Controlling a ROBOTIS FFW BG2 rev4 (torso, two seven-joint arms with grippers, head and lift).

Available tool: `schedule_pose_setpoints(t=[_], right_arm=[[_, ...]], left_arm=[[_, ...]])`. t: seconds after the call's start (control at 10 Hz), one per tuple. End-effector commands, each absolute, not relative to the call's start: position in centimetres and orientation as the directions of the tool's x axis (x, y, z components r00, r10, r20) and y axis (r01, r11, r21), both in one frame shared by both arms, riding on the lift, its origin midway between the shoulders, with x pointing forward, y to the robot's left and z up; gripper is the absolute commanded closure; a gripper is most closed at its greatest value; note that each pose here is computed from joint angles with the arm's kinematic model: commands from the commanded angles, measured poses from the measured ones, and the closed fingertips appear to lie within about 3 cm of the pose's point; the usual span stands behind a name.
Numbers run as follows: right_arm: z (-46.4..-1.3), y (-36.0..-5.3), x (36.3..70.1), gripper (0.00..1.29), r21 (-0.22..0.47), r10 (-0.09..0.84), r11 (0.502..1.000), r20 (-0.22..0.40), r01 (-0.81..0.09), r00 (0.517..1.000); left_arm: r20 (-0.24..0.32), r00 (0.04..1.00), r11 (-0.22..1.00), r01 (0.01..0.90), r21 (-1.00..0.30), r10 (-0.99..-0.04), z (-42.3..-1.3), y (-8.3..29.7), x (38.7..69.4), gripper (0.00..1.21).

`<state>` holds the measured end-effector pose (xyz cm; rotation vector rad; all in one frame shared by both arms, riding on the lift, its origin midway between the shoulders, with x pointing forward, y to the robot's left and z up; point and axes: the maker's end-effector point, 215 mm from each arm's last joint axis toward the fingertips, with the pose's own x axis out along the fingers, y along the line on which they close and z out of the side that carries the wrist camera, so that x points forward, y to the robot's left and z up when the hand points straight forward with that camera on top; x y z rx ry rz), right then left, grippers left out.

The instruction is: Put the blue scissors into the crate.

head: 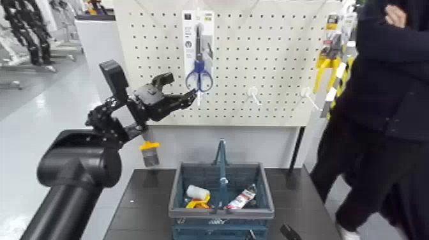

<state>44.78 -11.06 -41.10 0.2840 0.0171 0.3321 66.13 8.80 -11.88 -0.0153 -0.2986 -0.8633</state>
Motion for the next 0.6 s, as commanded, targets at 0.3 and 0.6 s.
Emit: schedule_pose_setpoints(t=[0.3, 0.6], right_arm=[[-41.0, -10.8, 44.9, 0.16, 0.281, 0.332, 0.902, 0.034, -0.328, 0.943], [-40.9, -10.7, 44.9, 0.16, 0.281, 0.336, 0.9, 0.036, -0.332, 0.941]], left_arm=[[0.268, 0.573, 0.622, 0.766, 0.162, -0.775, -9.6, 7.5, 67.9, 0.23], [0.275, 0.553, 0.609, 0.771, 0.189, -0.786, -7.7, 7.1, 69.0, 0.27]])
